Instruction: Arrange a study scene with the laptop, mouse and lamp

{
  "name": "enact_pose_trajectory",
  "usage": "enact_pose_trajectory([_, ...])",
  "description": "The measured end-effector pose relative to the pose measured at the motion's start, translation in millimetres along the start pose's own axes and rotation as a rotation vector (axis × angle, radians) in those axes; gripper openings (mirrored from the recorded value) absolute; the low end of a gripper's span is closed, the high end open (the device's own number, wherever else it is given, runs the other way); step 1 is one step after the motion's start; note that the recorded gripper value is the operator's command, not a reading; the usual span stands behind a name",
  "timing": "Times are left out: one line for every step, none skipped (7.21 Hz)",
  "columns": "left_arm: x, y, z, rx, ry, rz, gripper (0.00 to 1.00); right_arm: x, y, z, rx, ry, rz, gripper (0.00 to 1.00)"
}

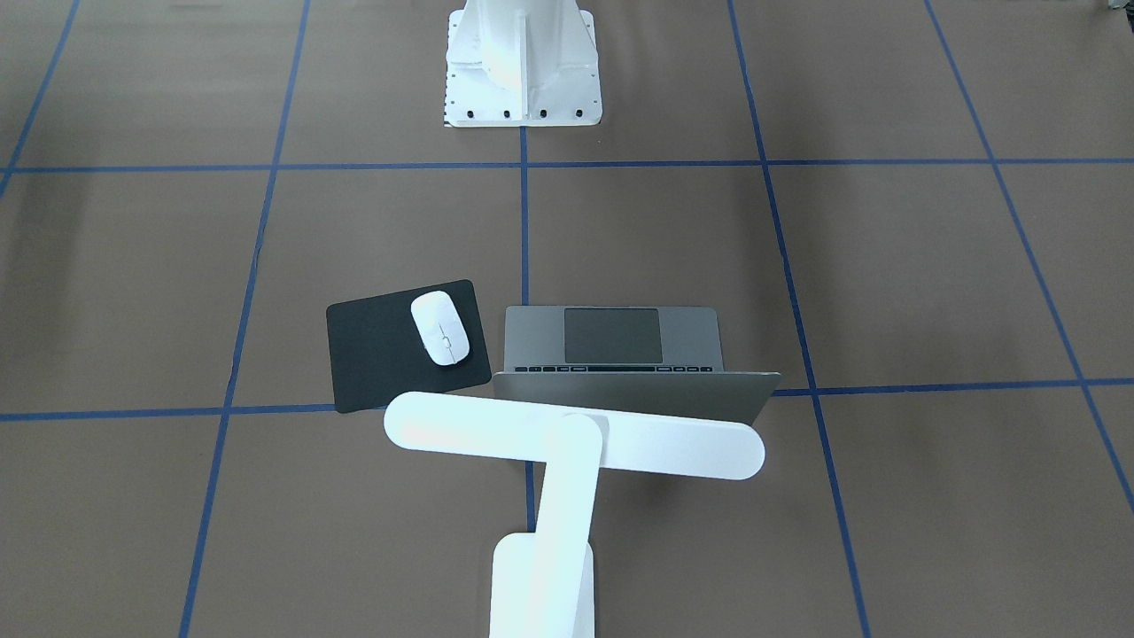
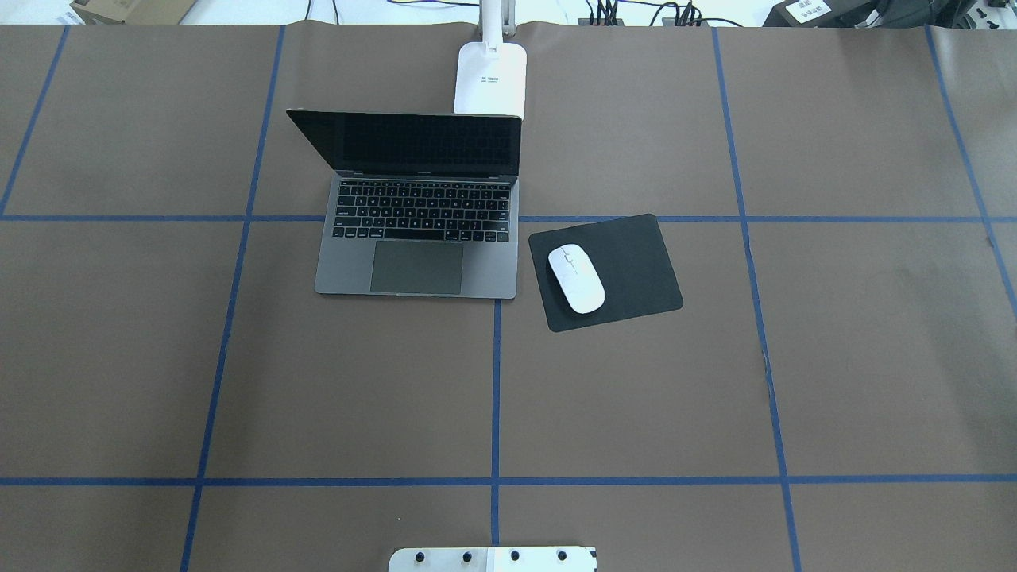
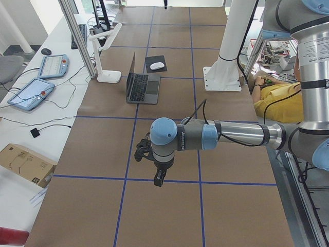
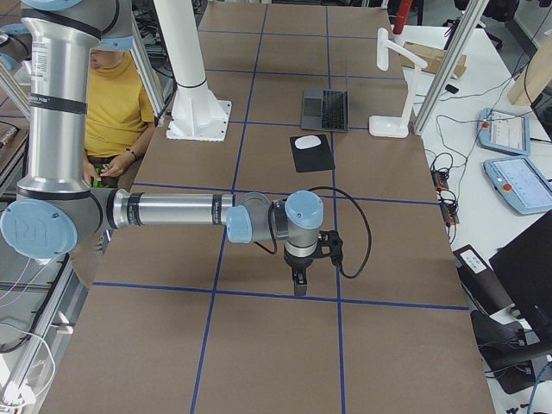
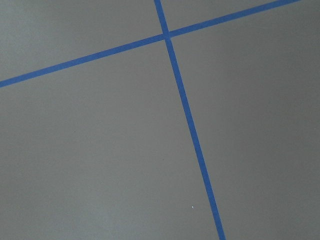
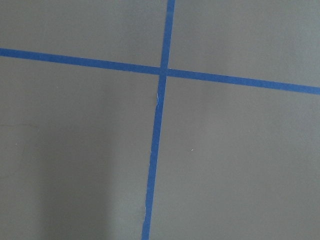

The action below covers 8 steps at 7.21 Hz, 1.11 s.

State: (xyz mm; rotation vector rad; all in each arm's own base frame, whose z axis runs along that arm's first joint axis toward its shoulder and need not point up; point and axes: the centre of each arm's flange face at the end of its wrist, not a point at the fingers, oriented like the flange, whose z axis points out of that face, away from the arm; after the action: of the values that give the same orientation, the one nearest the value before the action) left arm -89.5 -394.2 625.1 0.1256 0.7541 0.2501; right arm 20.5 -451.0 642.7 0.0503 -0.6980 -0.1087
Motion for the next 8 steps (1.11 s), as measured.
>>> enact_pose_trajectory([0.5, -0.2, -0.6, 0.001, 0.000, 0.001, 1.00, -0.8, -0.2, 0.4, -0.001, -0.001, -0.002, 1.00])
enact_pose_trajectory([0.6, -0.3, -0.7, 0.001, -0.001, 0.001, 1.00, -1.2, -0.5, 0.4, 0.000, -0.002, -0.002, 1.00])
enact_pose_trajectory([0.9, -0.4, -1.1, 0.002, -0.001, 0.001, 1.00, -1.8, -0.8, 0.4, 0.000, -0.003, -0.003, 1.00])
enact_pose_trajectory([1.1, -0.5, -1.3, 0.002, -0.001, 0.002, 1.00, -2.5, -1.3, 0.5, 0.000, -0.004, -0.004, 1.00])
enact_pose_trajectory([1.4, -0.6, -1.6, 0.003, -0.001, 0.003, 1.00, -3.6, -2.7, 0.1, 0.001, -0.004, -0.007, 1.00])
enact_pose_trajectory([1.6, -0.7, -1.8, 0.003, -0.001, 0.003, 1.00, -5.2, -4.8, -0.6, 0.003, -0.004, -0.010, 1.00])
enact_pose_trajectory([1.7, -0.8, -1.9, 0.004, -0.001, 0.004, 1.00, -6.6, -6.4, -1.1, 0.004, -0.005, -0.013, 1.00])
enact_pose_trajectory([1.7, -0.8, -2.0, 0.004, -0.001, 0.004, 1.00, -7.7, -7.3, -1.0, 0.004, -0.005, -0.016, 1.00])
